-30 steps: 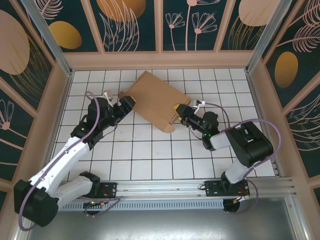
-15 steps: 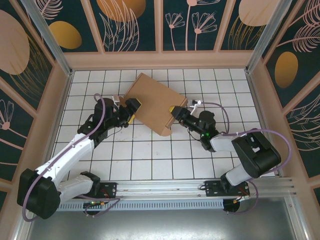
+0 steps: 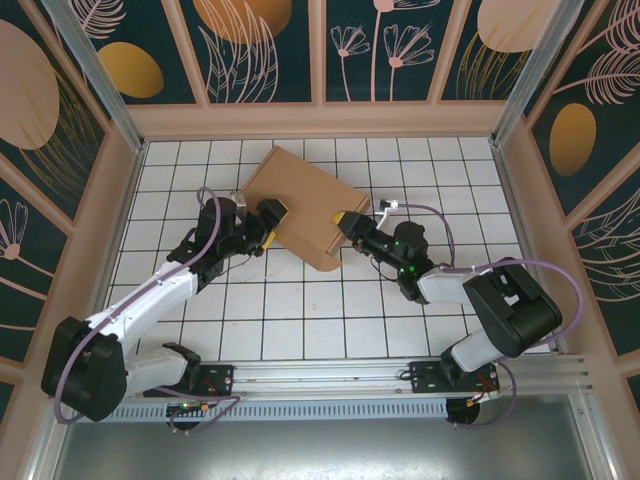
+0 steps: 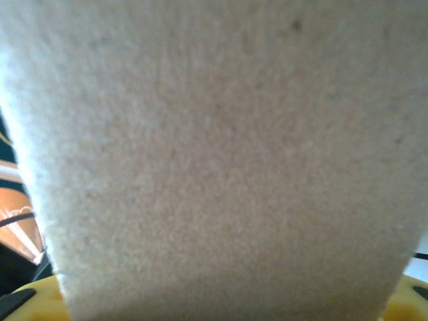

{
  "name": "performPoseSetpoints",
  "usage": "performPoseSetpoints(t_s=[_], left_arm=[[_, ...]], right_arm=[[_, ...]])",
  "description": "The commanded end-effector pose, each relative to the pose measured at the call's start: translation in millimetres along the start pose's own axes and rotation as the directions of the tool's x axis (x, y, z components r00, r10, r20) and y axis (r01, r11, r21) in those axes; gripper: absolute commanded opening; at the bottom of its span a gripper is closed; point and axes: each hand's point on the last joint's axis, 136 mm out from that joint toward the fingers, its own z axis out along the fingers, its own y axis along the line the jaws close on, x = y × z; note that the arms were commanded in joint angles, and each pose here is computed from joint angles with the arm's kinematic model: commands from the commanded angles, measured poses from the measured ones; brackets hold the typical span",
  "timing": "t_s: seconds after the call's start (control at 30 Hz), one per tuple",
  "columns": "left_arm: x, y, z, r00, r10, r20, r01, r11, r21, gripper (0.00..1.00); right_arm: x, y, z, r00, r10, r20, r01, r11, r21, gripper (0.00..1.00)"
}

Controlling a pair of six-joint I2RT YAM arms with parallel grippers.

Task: Fold the paper box

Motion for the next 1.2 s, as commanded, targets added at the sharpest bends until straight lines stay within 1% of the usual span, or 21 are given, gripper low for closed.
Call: performPoseSetpoints(t_s=[0.0, 0.23, 0.4, 0.47, 0.53, 0.63, 0.7, 0.83, 0.87, 0.93, 1.0, 1.03, 1.1, 1.17], left_arm=[[-6.1, -14.3, 8.1, 1.000, -0.008, 0.023, 0.007, 0.998, 0.067, 0.85], [-17.7, -24.0, 8.1, 0.996, 0.005, 0.085, -0.015, 0.994, 0.111, 0.85], [-27.1, -32.2, -1.0, 0.987, 0.024, 0.160, -0.051, 0.985, 0.164, 0.79], [-28.1, -39.0, -5.1, 0.984, 0.025, 0.175, -0.062, 0.976, 0.209, 0.77], [-27.7, -41.9, -6.3, 0.984, 0.031, 0.177, -0.071, 0.971, 0.228, 0.76], [-28.5, -40.1, -9.5, 0.978, 0.076, 0.196, -0.116, 0.972, 0.203, 0.77], [-30.8, -36.4, -16.7, 0.967, 0.113, 0.228, -0.155, 0.972, 0.175, 0.78], [-27.8, -27.9, -30.3, 0.940, 0.235, 0.248, -0.266, 0.959, 0.101, 0.81], [-25.5, -27.5, -33.2, 0.929, 0.280, 0.242, -0.308, 0.947, 0.086, 0.81], [-19.1, -28.0, -37.2, 0.905, 0.370, 0.211, -0.390, 0.919, 0.058, 0.81], [-17.5, -29.0, -43.4, 0.861, 0.475, 0.184, -0.483, 0.876, -0.001, 0.81], [-17.7, -32.5, -47.9, 0.828, 0.533, 0.174, -0.537, 0.843, -0.027, 0.80], [-18.7, -42.2, -58.8, 0.753, 0.636, 0.167, -0.636, 0.769, -0.061, 0.76], [-18.2, -56.3, -69.9, 0.662, 0.731, 0.167, -0.731, 0.679, -0.073, 0.72]], right_arm=[[-2.8, 47.5, 3.2, 1.000, -0.002, -0.002, 0.001, 0.987, -0.160, 0.46], [11.8, 68.9, 5.1, 0.996, 0.062, -0.067, -0.077, 0.967, -0.244, 0.46], [30.3, 81.9, 11.2, 0.978, 0.111, -0.177, -0.162, 0.937, -0.309, 0.45], [36.1, 83.1, 12.4, 0.970, 0.125, -0.210, -0.189, 0.929, -0.319, 0.44], [39.3, 81.7, 13.0, 0.965, 0.128, -0.230, -0.199, 0.926, -0.321, 0.43], [35.0, 76.5, 10.1, 0.965, 0.138, -0.222, -0.202, 0.931, -0.303, 0.43], [26.4, 70.5, 5.8, 0.967, 0.160, -0.201, -0.213, 0.936, -0.281, 0.43], [7.7, 55.2, -4.7, 0.968, 0.195, -0.160, -0.228, 0.949, -0.219, 0.42], [0.9, 49.9, -6.8, 0.970, 0.195, -0.144, -0.220, 0.957, -0.190, 0.40], [-10.9, 42.4, -11.8, 0.978, 0.177, -0.113, -0.192, 0.971, -0.143, 0.40], [-18.5, 37.7, -16.4, 0.981, 0.165, -0.105, -0.176, 0.979, -0.103, 0.40], [-22.2, 36.7, -19.2, 0.982, 0.155, -0.104, -0.164, 0.982, -0.091, 0.40], [-28.6, 33.4, -22.9, 0.984, 0.139, -0.112, -0.146, 0.988, -0.057, 0.40], [-34.3, 22.4, -25.1, 0.982, 0.130, -0.134, -0.128, 0.992, 0.021, 0.40]])
